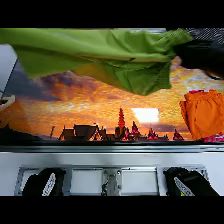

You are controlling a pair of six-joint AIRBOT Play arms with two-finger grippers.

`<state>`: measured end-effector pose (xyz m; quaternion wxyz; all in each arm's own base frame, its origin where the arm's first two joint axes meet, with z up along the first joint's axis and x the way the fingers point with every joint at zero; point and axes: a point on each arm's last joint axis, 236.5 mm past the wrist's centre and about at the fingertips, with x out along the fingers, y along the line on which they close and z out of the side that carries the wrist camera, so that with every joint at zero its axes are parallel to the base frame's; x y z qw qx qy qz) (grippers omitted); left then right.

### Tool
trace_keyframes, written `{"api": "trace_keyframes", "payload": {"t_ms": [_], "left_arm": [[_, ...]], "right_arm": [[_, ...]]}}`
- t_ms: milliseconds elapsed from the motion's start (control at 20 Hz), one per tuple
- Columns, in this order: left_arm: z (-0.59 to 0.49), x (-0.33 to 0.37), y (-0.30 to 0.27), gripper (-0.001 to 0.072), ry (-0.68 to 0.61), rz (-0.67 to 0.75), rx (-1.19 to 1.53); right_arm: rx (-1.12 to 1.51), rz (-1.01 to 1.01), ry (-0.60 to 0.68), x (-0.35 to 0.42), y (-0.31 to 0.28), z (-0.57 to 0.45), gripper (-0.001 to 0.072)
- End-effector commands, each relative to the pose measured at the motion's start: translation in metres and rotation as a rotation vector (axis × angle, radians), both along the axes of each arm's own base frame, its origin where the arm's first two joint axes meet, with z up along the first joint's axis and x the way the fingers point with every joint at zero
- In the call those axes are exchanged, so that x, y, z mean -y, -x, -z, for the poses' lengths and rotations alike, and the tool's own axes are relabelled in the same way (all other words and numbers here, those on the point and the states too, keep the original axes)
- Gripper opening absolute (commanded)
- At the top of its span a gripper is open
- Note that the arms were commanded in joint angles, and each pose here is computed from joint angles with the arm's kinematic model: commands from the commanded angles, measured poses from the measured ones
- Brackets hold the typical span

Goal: Fold the clothes and pants, and hang the long-sleeved shirts on hangers.

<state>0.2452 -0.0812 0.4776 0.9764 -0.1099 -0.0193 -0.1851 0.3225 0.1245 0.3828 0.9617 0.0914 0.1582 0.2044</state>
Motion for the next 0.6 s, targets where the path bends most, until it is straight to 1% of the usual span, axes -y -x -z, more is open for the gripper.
{"api": "trace_keyframes", "payload": {"t_ms": [0, 100, 200, 250, 350, 450, 550], "left_arm": [[-0.075, 0.011, 0.095, 0.0004, -0.005, -0.003, 0.255], [-0.097, 0.013, 0.115, 0.0004, -0.010, -0.004, 0.322], [-0.108, 0.011, 0.105, 0.0004, -0.011, -0.004, 0.328], [-0.109, 0.009, 0.089, 0.0004, -0.009, -0.003, 0.310], [-0.099, 0.004, 0.041, 0.0004, 0.001, -0.001, 0.233], [-0.069, -0.003, -0.026, 0.0004, 0.022, 0.008, 0.098], [-0.016, -0.003, -0.100, 0.0004, 0.042, 0.038, -0.090]], "right_arm": [[0.167, 0.012, -0.069, 0.018, 0.082, -0.065, 0.0026], [0.181, 0.018, -0.123, 0.023, 0.108, -0.074, 0.0026], [0.123, 0.023, -0.170, 0.025, 0.122, -0.067, 0.0026], [0.062, 0.029, -0.195, 0.024, 0.124, -0.056, 0.0026], [-0.106, 0.049, -0.217, 0.021, 0.119, -0.024, 0.0026], [-0.314, 0.070, -0.179, 0.016, 0.105, 0.022, 0.0026], [-0.499, 0.083, -0.117, 0.011, 0.083, 0.067, 0.0026]]}}
